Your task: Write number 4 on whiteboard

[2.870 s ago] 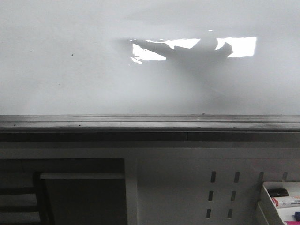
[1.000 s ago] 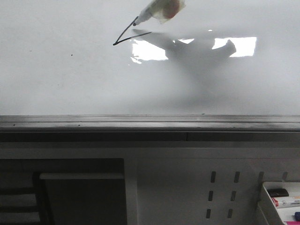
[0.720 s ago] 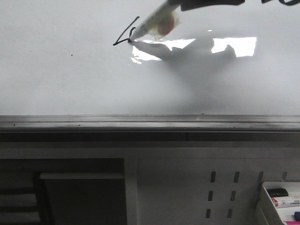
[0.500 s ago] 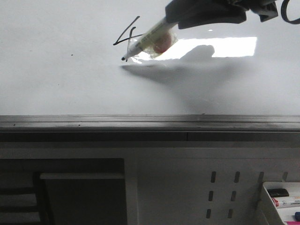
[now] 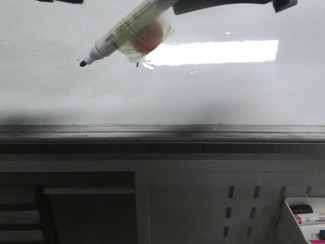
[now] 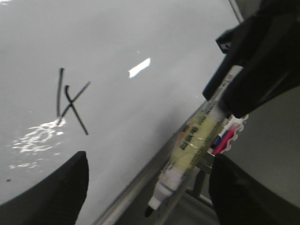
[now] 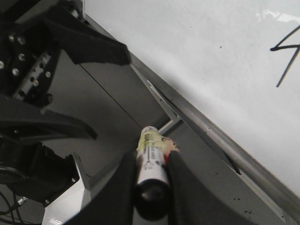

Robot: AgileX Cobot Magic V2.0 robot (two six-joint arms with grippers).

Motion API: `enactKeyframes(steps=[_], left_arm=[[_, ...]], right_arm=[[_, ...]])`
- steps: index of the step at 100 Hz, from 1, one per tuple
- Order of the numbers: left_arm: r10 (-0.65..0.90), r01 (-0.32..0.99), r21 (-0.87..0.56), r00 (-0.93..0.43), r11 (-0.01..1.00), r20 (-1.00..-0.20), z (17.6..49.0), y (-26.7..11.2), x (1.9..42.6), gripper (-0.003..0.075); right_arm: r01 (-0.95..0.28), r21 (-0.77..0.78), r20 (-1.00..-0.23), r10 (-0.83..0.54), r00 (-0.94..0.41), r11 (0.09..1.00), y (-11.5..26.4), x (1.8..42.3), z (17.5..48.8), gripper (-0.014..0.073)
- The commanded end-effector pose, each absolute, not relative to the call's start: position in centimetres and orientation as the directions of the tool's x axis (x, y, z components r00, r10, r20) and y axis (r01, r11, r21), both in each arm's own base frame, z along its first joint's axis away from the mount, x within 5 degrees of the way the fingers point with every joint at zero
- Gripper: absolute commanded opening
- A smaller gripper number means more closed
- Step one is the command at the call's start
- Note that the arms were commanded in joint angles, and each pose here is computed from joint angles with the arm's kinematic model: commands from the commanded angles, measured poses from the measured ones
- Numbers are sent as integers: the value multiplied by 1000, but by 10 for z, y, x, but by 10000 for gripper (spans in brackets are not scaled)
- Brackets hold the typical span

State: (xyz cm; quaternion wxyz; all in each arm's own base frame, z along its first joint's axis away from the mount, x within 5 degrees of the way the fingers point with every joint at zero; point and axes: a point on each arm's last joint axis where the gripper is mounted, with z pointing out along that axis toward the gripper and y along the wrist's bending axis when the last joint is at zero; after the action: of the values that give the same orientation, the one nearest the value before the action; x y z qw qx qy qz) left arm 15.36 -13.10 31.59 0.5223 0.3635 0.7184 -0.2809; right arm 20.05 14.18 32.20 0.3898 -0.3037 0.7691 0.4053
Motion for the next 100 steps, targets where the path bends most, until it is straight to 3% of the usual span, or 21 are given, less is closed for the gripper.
enactKeyframes(steps=[1, 20, 54, 78, 100], left_arm=[[203, 830, -38, -180, 557, -963, 323, -142, 153, 451], [264, 869, -13, -164, 494, -951, 313, -159, 150, 367], [287, 870, -24, -188, 492, -939, 305, -164, 155, 351], [288, 870, -24, -189, 492, -939, 305, -164, 155, 133], [288, 871, -25, -189, 491, -939, 305, -164, 155, -22]], right_arm=[[-806, 391, -866, -118, -485, 445, 142, 194, 342, -54], [-818, 403, -861, -135, -491, 409, 143, 190, 342, -54], [-826, 407, -857, -148, -493, 390, 144, 188, 341, -54], [-829, 402, -857, -158, -490, 389, 144, 188, 341, -54], [-831, 405, -856, -163, -491, 381, 144, 187, 341, -54]])
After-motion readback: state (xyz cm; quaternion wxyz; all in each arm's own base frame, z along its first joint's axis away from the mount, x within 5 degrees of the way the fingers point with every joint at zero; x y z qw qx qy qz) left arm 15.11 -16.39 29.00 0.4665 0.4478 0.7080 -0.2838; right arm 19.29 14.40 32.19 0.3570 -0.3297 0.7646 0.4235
